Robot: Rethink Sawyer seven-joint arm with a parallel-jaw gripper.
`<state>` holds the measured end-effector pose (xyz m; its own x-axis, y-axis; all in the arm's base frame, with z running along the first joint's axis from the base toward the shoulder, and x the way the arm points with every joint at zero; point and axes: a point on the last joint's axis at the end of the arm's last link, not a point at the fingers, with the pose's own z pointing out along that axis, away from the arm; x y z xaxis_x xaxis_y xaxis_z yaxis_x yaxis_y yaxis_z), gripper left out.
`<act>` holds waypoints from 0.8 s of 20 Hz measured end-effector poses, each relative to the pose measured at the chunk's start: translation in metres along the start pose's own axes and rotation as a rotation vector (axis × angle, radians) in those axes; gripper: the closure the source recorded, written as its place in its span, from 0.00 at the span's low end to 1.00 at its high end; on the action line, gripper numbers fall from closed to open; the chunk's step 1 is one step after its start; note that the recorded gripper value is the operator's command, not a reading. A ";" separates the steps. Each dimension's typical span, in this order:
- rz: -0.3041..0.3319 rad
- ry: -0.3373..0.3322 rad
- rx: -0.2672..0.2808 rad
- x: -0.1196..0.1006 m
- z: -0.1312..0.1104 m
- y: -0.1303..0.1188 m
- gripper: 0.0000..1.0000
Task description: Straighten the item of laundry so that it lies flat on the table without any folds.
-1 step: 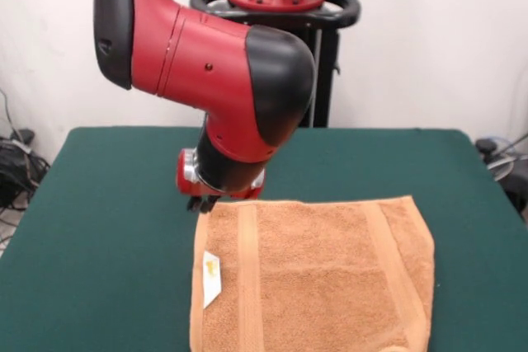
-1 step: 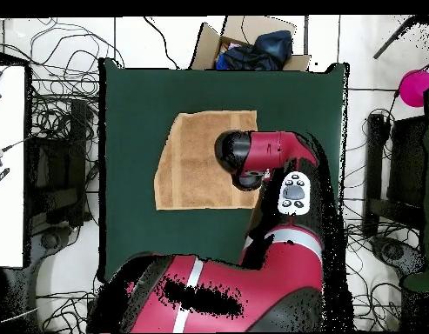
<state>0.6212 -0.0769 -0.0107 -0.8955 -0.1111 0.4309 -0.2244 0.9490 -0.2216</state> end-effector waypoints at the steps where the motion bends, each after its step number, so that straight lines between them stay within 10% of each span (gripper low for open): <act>1: 0.001 0.016 -0.007 0.003 0.001 0.001 1.00; 16: 0.051 0.085 -0.102 0.024 0.033 -0.014 1.00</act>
<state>0.5903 -0.1026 -0.0258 -0.8679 -0.0407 0.4952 -0.1355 0.9782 -0.1572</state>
